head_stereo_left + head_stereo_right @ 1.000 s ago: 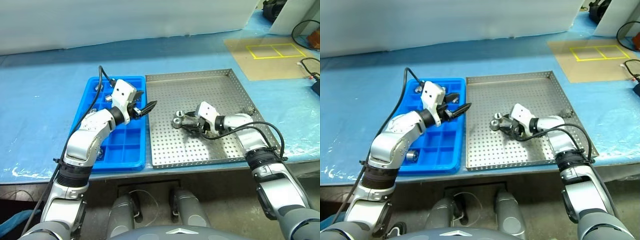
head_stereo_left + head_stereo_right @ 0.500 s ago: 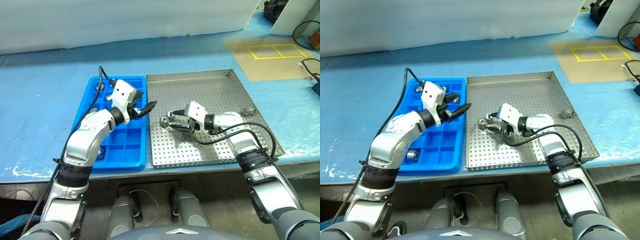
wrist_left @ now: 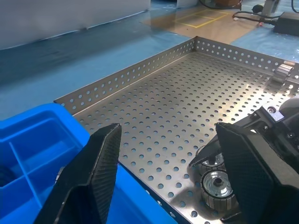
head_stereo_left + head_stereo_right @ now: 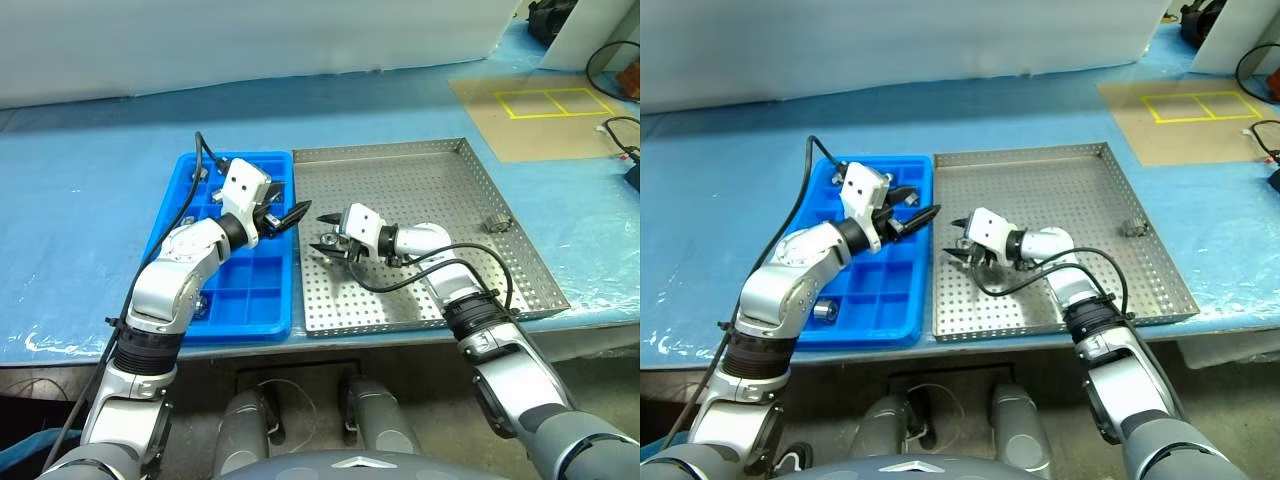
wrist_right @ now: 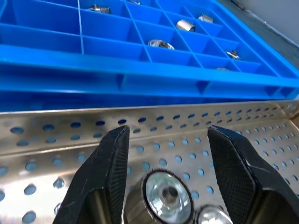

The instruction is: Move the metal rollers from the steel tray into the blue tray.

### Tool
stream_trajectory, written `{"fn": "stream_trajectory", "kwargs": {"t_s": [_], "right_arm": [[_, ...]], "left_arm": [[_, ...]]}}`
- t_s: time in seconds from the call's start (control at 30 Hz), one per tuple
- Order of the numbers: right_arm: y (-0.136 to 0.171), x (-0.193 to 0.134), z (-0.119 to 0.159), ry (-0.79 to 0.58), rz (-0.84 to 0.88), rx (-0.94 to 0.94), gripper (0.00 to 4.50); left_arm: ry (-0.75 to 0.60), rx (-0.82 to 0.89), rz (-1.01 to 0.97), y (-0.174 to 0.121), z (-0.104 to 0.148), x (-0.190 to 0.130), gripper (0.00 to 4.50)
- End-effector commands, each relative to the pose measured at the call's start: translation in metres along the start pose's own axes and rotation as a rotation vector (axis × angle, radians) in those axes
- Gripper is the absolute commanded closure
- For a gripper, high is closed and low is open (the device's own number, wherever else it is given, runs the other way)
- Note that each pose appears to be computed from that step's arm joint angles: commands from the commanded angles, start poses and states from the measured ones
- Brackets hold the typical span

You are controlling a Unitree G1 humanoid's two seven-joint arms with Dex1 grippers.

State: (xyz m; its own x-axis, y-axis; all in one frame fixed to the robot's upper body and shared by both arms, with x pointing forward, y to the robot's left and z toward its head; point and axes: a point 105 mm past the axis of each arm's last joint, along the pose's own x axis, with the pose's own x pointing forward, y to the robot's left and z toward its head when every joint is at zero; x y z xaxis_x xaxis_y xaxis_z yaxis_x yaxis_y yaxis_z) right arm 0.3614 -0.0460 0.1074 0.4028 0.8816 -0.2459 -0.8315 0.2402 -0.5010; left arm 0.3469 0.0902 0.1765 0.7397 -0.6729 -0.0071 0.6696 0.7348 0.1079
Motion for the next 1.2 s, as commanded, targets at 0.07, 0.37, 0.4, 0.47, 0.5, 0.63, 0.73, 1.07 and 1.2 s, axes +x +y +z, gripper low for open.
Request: {"fn": "stream_trajectory", "kwargs": {"t_s": [0.07, 0.37, 0.4, 0.47, 0.5, 0.63, 0.73, 1.07, 1.2], "right_arm": [[-0.009, 0.002, 0.008, -0.019, -0.004, -0.054, 1.81], [0.001, -0.001, -0.008, 0.036, 0.077, -0.023, 1.81], [0.003, -0.001, -0.011, 0.046, 0.09, -0.022, 1.81], [0.007, 0.0, -0.015, 0.058, 0.104, -0.025, 1.81], [0.007, 0.0, -0.016, 0.063, 0.104, -0.029, 1.81], [0.006, 0.001, -0.017, 0.066, 0.092, -0.03, 1.81], [0.005, 0.0, -0.019, 0.076, 0.086, -0.051, 1.81], [0.006, 0.0, -0.026, 0.116, 0.058, -0.191, 3.35], [0.007, -0.003, -0.029, 0.127, 0.065, -0.253, 3.49]], "left_arm": [[-0.044, 0.029, 0.007, -0.001, 0.014, -0.005, 1.11], [-0.04, 0.031, 0.018, 0.001, 0.013, -0.007, 1.11], [-0.039, 0.032, 0.019, 0.001, 0.013, -0.007, 1.11], [-0.039, 0.032, 0.02, 0.001, 0.013, -0.007, 1.11], [-0.038, 0.032, 0.02, 0.001, 0.013, -0.007, 1.11], [-0.035, 0.033, 0.023, 0.001, 0.013, -0.008, 1.11], [-0.032, 0.031, 0.026, 0.001, 0.012, -0.008, 1.11], [-0.024, 0.018, 0.032, 0.0, 0.009, -0.007, 1.07], [-0.022, 0.019, 0.037, 0.001, 0.009, -0.007, 1.07]]}}
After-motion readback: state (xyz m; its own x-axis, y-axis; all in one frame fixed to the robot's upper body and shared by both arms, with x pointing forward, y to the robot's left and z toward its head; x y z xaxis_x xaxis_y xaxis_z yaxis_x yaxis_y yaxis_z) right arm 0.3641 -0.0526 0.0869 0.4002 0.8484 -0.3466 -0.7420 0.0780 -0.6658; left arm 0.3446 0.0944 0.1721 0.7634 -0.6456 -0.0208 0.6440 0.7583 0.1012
